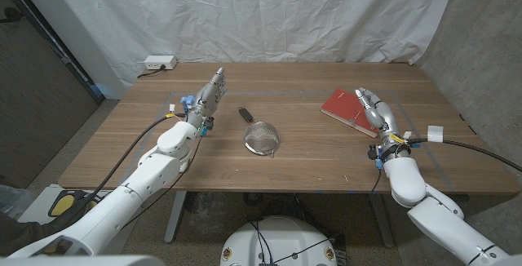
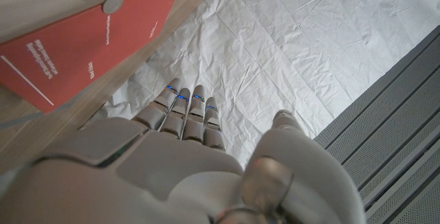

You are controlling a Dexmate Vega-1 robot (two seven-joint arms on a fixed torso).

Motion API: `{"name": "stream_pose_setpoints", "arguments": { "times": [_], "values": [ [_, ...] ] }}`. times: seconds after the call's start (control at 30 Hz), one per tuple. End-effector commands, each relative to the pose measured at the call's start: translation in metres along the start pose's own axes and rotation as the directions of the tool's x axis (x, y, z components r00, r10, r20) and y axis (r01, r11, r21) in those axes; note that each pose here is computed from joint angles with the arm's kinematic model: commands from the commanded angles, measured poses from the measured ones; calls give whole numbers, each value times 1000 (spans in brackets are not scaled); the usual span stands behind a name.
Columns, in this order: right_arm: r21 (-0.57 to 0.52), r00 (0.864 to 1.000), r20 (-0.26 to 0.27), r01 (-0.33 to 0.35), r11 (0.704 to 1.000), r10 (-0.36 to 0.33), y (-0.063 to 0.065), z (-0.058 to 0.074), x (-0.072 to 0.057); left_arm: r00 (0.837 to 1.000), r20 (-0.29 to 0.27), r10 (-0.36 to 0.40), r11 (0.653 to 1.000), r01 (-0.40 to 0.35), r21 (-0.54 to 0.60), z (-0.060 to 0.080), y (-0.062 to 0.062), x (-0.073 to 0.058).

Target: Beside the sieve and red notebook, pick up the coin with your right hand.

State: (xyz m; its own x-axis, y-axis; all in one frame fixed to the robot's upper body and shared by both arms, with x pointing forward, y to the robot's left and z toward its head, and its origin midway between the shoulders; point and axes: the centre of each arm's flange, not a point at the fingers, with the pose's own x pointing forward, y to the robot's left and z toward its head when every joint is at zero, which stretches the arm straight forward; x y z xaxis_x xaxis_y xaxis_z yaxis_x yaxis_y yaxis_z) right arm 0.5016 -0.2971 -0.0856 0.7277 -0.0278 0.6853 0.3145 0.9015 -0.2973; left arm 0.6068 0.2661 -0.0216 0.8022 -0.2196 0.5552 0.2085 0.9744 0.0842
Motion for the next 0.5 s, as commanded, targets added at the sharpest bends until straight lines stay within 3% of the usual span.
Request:
{"name": "stream_pose_setpoints", "arguments": {
  "times": [0.03, 0.5],
  "values": [
    [-97, 1000, 3, 19, 995, -19, 0, 2, -4, 1000, 2, -11, 1000, 11, 10, 0, -4, -6],
    [-199, 999, 15, 44, 979, -42, -2, 9, -10, 1000, 9, -12, 1000, 12, 10, 2, -4, -4]
  ]
}}
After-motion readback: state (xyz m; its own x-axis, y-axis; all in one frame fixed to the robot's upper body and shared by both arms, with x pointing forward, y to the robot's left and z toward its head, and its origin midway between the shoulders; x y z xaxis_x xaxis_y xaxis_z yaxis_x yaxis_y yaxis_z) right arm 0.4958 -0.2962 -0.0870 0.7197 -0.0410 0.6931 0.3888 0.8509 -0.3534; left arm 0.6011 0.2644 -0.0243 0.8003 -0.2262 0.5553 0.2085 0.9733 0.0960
